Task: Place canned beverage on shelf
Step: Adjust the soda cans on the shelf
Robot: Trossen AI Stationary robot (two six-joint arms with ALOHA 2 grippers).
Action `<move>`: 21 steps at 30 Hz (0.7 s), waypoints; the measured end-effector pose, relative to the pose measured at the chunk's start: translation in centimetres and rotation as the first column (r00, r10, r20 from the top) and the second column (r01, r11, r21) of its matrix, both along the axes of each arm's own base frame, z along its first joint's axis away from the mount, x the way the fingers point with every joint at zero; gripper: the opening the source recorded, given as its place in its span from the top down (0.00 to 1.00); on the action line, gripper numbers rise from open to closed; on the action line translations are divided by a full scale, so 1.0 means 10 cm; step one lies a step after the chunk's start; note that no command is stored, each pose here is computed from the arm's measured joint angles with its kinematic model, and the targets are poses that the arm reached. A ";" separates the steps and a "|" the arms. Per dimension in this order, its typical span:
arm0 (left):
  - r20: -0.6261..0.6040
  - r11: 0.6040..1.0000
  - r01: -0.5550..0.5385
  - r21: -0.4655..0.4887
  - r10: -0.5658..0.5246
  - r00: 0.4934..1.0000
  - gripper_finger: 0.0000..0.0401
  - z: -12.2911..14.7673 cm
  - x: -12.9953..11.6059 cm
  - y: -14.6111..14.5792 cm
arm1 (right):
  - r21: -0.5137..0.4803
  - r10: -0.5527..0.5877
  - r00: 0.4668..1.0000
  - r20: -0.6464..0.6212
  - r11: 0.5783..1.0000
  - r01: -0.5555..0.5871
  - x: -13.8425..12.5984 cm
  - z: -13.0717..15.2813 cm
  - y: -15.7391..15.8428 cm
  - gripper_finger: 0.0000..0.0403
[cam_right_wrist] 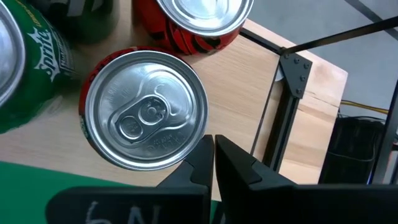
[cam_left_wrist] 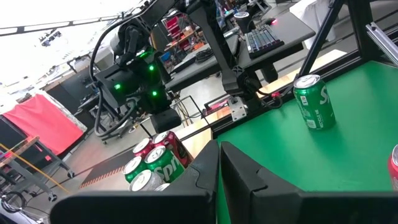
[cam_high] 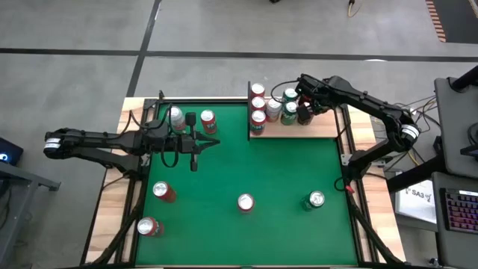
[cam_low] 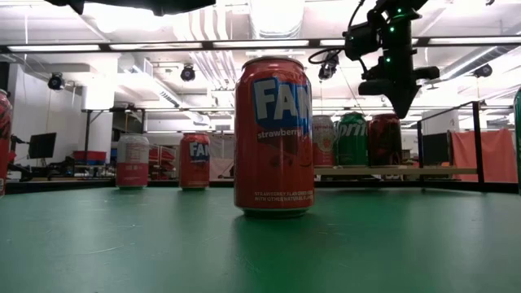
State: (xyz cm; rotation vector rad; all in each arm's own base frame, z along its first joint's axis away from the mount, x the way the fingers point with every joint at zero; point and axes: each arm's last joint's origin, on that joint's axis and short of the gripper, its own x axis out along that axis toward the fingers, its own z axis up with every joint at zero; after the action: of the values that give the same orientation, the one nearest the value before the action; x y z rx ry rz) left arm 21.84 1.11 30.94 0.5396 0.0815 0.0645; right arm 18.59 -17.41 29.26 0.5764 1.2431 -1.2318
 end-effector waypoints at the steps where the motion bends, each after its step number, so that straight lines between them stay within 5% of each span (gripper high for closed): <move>1: 0.000 1.000 0.000 0.000 0.000 1.000 1.00 0.00 0.00 0.00 | 0.000 0.000 1.000 0.001 1.000 0.000 0.00 0.00 0.00 0.98; 21: 0.000 1.000 0.000 0.000 0.000 1.000 1.00 0.00 0.00 0.00 | -0.029 0.001 0.999 0.032 1.000 0.000 0.00 0.07 0.00 0.98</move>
State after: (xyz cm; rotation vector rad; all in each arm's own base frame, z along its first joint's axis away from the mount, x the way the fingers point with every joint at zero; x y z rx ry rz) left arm 21.84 1.10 30.94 0.5396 0.0814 0.0644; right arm 18.63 -17.44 29.98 0.5724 1.1967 -1.2344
